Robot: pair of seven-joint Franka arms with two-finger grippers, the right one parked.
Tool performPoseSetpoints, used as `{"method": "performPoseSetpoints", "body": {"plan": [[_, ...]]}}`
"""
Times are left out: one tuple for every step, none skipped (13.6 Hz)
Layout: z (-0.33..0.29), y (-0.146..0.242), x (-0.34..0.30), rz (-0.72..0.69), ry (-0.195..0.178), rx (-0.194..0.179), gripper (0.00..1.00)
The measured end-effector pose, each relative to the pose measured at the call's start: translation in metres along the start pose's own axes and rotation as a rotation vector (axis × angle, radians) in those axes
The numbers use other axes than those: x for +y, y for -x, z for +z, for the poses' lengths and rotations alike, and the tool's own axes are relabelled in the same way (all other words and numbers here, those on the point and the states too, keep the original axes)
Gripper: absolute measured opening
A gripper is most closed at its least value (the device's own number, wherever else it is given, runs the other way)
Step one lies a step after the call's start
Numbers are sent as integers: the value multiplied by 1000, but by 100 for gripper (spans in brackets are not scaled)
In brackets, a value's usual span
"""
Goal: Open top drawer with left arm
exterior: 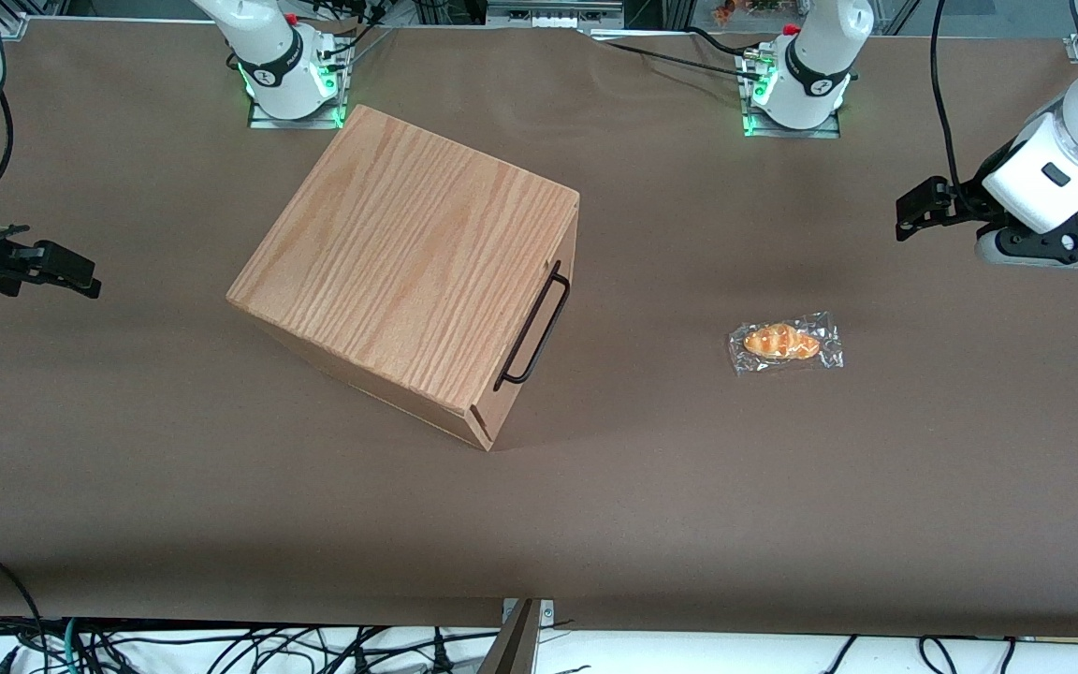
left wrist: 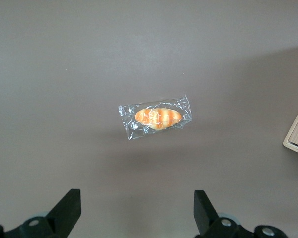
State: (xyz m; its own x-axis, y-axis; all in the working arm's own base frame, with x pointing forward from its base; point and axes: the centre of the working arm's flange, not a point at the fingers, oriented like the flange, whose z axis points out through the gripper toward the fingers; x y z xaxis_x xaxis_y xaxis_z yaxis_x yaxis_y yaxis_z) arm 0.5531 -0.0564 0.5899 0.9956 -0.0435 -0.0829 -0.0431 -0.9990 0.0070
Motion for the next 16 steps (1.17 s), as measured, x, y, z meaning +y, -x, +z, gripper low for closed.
{"method": "performPoseSetpoints", "body": {"plan": [[0, 0, 0, 0, 0, 0, 100], [0, 0, 0, 0, 0, 0, 100], [0, 0, 0, 0, 0, 0, 100], [0, 0, 0, 0, 0, 0, 100], [0, 0, 0, 0, 0, 0, 100], [0, 0, 0, 0, 0, 0, 100], [0, 0, 0, 0, 0, 0, 100], [0, 0, 0, 0, 0, 0, 100], [0, 0, 0, -1, 0, 0, 100], [0, 0, 0, -1, 0, 0, 100], [0, 0, 0, -1, 0, -1, 100], [0, 0, 0, -1, 0, -2, 100], [0, 0, 0, -1, 0, -2, 100], [0, 0, 0, -1, 0, -3, 100], [0, 0, 0, -1, 0, -4, 100], [1, 1, 0, -1, -1, -11, 100]]}}
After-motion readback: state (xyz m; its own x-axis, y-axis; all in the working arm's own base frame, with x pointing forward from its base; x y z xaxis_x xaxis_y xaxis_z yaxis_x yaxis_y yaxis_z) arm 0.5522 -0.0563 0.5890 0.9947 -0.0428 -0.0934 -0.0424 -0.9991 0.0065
